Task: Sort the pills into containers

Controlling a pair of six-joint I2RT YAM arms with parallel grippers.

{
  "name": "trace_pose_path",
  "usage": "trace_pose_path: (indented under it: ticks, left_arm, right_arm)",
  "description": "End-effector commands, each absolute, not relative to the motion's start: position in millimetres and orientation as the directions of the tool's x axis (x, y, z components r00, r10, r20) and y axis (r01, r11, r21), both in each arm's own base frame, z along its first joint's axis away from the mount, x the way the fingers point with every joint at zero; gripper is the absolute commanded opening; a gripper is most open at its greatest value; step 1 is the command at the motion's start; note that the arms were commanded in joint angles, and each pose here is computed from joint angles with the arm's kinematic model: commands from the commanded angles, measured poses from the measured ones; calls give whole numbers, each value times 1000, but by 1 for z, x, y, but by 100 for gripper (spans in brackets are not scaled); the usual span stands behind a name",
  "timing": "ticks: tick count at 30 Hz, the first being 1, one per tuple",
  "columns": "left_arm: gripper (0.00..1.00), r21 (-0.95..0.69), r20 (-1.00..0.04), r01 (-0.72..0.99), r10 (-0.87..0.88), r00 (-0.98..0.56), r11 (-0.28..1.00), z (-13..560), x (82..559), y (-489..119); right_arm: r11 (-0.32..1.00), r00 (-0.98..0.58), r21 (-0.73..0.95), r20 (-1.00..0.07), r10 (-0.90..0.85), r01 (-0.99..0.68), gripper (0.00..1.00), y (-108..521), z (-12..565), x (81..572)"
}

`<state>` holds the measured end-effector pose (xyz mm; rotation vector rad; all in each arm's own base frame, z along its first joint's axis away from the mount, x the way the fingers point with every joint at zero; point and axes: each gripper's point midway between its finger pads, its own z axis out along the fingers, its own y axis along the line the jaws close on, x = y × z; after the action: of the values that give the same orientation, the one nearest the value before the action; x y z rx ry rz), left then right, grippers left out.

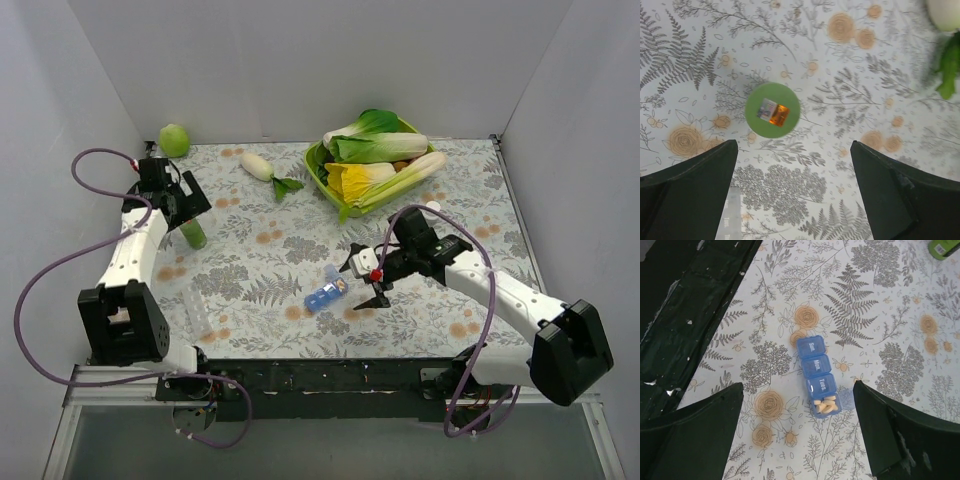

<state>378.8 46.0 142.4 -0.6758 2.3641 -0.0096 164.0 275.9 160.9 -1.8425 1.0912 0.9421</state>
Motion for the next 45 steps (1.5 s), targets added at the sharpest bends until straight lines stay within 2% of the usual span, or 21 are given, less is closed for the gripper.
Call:
trace_pose_path:
  ticks: [1, 3, 5, 6, 7, 10, 14, 18, 22, 27, 36, 45]
  left_arm:
    - [98, -308, -699, -286, -420, -579, 907, 213, 370, 19]
    - [98, -381, -718, -135, -385, -580, 915, 228, 360, -13]
    - [98, -385, -760, 8, -312, -570, 923, 233, 346, -40]
    - [98, -387, -777, 86, -274, -566, 918, 234, 340, -56]
    - [98, -398, -803, 240, -210, -558, 885, 241, 332, -93]
    - [98, -386, -834, 490, -69, -548, 782, 229, 292, -155]
    - [98, -375, -827, 620, 53, -559, 689, 187, 250, -199]
    - [98, -269, -877, 762, 177, -447, 589, 168, 224, -231]
    - [98, -143, -895, 832, 288, -340, 536, 144, 214, -256]
    - [98, -60, -853, 876, 431, -294, 478, 107, 199, -285]
    - [98, 87, -827, 824, 502, -253, 559, 79, 217, -285]
    - [97, 90, -774, 788, 541, -330, 610, 53, 217, -271]
  right_arm:
    - [-451, 406, -249, -865, -295, -857, 98, 271, 157, 155]
    - [-466, 422, -258, -859, -291, -847, 98, 273, 162, 163]
    - [-471, 338, -155, -880, -334, -869, 98, 268, 152, 165]
    - [-474, 360, -183, -878, -316, -861, 98, 271, 160, 175]
    - [-463, 313, -132, -887, -340, -877, 97, 268, 153, 181]
    - [-451, 258, -71, -894, -367, -890, 96, 265, 151, 198]
    - [-433, 189, 9, -892, -412, -901, 96, 263, 149, 213]
    - [-409, 135, 66, -887, -442, -910, 96, 262, 145, 220]
    - [-384, 142, 55, -874, -465, -922, 96, 261, 139, 226]
    - [-304, 110, 68, -841, -530, -950, 95, 256, 128, 234]
    - [-303, 109, 66, -843, -527, -951, 95, 253, 123, 227]
    - [-307, 100, 79, -845, -526, -948, 95, 253, 119, 224]
